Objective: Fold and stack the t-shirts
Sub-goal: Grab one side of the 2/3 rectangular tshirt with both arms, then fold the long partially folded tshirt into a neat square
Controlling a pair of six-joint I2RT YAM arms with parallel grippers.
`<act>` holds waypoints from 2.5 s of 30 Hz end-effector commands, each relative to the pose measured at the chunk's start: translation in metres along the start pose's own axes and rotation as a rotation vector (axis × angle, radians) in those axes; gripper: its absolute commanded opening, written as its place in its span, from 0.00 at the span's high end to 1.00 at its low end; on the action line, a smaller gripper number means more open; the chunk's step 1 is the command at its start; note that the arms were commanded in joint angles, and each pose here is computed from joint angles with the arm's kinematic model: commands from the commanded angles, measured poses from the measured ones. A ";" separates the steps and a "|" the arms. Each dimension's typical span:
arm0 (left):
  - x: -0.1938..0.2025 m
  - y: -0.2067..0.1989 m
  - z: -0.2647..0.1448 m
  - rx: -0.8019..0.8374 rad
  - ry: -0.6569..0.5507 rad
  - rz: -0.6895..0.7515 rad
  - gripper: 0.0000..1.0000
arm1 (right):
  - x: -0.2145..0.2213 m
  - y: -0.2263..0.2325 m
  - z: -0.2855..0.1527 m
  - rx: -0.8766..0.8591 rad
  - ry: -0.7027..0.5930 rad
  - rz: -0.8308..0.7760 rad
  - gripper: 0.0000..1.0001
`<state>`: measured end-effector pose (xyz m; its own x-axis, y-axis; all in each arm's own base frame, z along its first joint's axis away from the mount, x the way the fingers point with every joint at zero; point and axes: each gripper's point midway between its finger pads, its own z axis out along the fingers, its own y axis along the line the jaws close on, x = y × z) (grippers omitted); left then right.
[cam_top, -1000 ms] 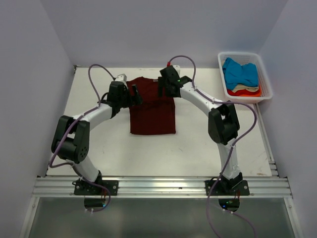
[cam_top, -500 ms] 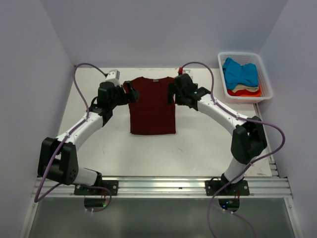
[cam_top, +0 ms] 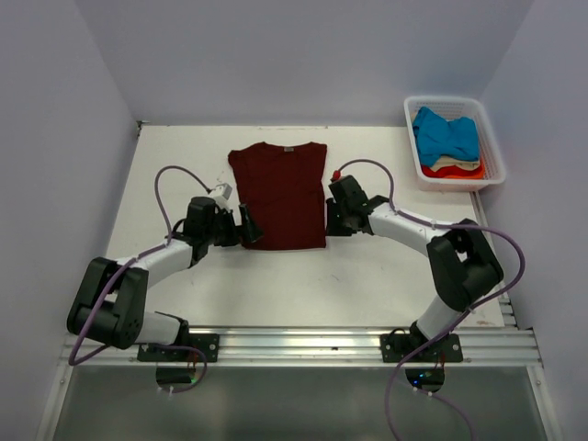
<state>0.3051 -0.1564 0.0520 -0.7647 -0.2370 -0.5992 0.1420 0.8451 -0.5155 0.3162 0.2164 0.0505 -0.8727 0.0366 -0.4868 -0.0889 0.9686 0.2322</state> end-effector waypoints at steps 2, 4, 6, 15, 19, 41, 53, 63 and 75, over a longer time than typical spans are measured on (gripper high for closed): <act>-0.007 -0.013 0.003 0.085 -0.044 0.026 0.00 | -0.004 0.023 0.007 -0.116 -0.007 0.033 0.65; 0.006 -0.008 0.007 0.088 -0.010 0.012 0.00 | 0.004 0.021 0.012 -0.115 0.013 0.042 0.54; 0.017 -0.007 0.009 0.101 0.016 -0.007 0.00 | 0.013 0.018 0.015 -0.112 0.034 0.049 0.46; 0.056 0.013 0.018 0.053 0.142 -0.066 0.00 | 0.037 0.009 0.020 -0.106 0.076 0.077 0.47; 0.067 0.019 0.020 0.039 0.167 -0.087 0.00 | 0.044 0.006 0.024 -0.109 0.083 0.089 0.63; 0.085 0.003 -0.014 0.070 0.228 -0.163 0.91 | 0.051 0.000 -0.017 -0.127 0.050 0.078 1.00; 0.072 -0.055 -0.082 0.203 0.195 -0.166 0.86 | 0.062 0.007 -0.096 -0.227 -0.007 0.020 1.00; 0.011 -0.086 -0.124 0.217 -0.022 -0.084 0.96 | 0.020 0.017 -0.168 -0.241 -0.186 -0.026 1.00; -0.052 -0.064 -0.056 0.093 -0.134 0.000 1.00 | -0.078 0.029 -0.121 -0.051 -0.317 -0.140 1.00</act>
<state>0.2591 -0.1812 0.1268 -0.7905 -0.2830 -0.5431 0.1608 0.7598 -0.6300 0.2816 0.2184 0.1857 -0.7368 0.0068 -0.6761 -0.2532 0.9244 0.2851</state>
